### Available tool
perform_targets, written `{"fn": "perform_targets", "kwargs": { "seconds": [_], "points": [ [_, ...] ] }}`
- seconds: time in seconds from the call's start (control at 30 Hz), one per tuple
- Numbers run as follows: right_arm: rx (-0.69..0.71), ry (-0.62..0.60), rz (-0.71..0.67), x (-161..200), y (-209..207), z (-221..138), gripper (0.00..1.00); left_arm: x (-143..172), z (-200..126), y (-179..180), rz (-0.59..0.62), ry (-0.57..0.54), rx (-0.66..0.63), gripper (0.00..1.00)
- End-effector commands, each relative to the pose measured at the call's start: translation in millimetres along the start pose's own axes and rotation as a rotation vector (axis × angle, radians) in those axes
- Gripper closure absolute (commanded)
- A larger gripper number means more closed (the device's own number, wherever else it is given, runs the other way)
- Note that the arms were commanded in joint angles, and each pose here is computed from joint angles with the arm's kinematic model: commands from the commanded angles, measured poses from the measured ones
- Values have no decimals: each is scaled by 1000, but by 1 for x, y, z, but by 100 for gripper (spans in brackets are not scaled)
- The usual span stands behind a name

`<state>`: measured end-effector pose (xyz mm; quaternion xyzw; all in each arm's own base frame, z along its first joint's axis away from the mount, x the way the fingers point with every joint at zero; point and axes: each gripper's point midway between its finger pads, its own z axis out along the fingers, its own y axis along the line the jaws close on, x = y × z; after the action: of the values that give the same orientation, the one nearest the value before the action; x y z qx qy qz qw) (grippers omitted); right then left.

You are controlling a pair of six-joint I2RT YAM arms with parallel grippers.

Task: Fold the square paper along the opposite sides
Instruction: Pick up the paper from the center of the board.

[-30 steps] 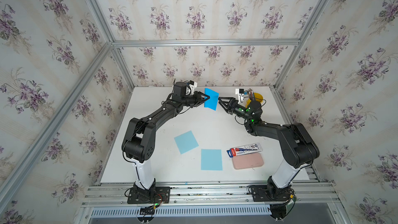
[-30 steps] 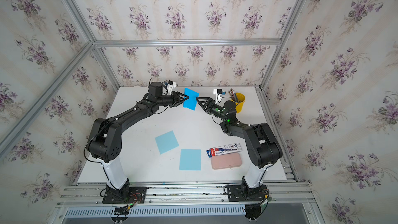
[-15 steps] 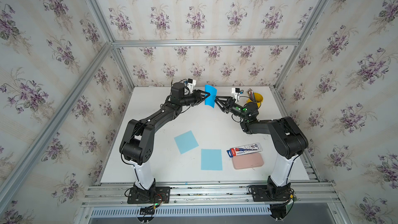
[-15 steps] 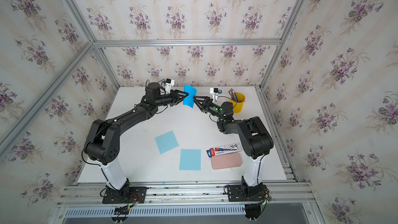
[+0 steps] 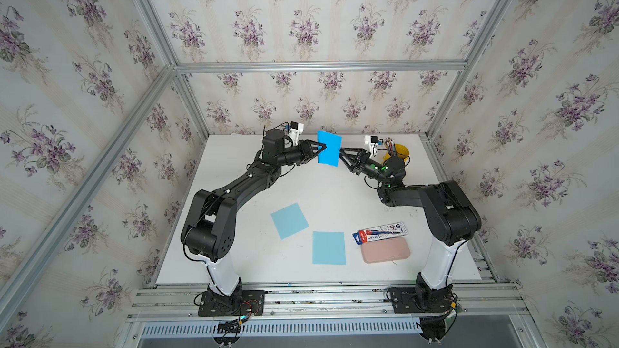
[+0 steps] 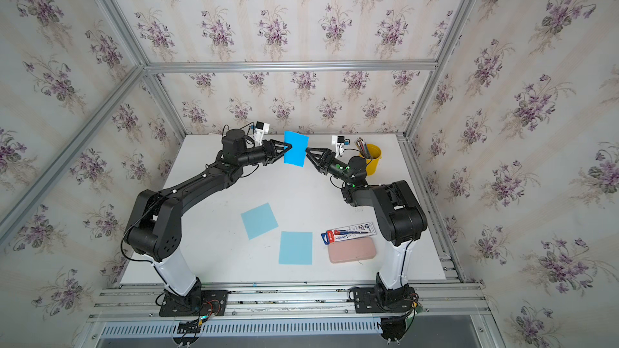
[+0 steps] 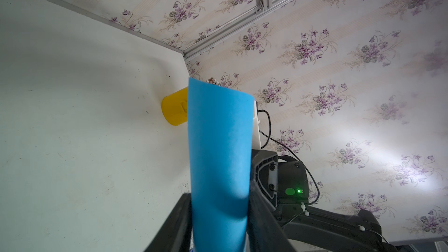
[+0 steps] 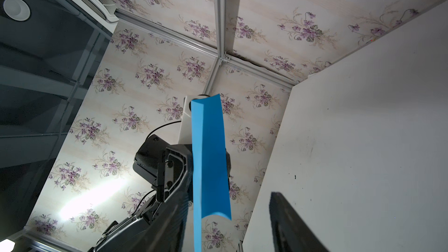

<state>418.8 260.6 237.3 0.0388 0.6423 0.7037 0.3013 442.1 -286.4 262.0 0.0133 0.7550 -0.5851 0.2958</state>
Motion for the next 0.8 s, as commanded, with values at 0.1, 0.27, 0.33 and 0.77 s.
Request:
{"fn": "perform_targets", "kwargs": {
  "seconds": [0.1, 0.27, 0.33, 0.77],
  "points": [
    [-80, 24, -28, 3, 27, 11, 45, -2, 0, -9, 57, -8, 27, 58],
    [-109, 34, -25, 5, 36, 17, 61, -2, 1, -10, 66, -7, 24, 58],
    [-113, 32, -27, 4, 38, 18, 73, -2, 1, -10, 70, -5, 22, 56],
    [-216, 261, -311, -8, 86, -1, 100, -37, -44, -35, 145, 54, 63, 27]
  ]
}}
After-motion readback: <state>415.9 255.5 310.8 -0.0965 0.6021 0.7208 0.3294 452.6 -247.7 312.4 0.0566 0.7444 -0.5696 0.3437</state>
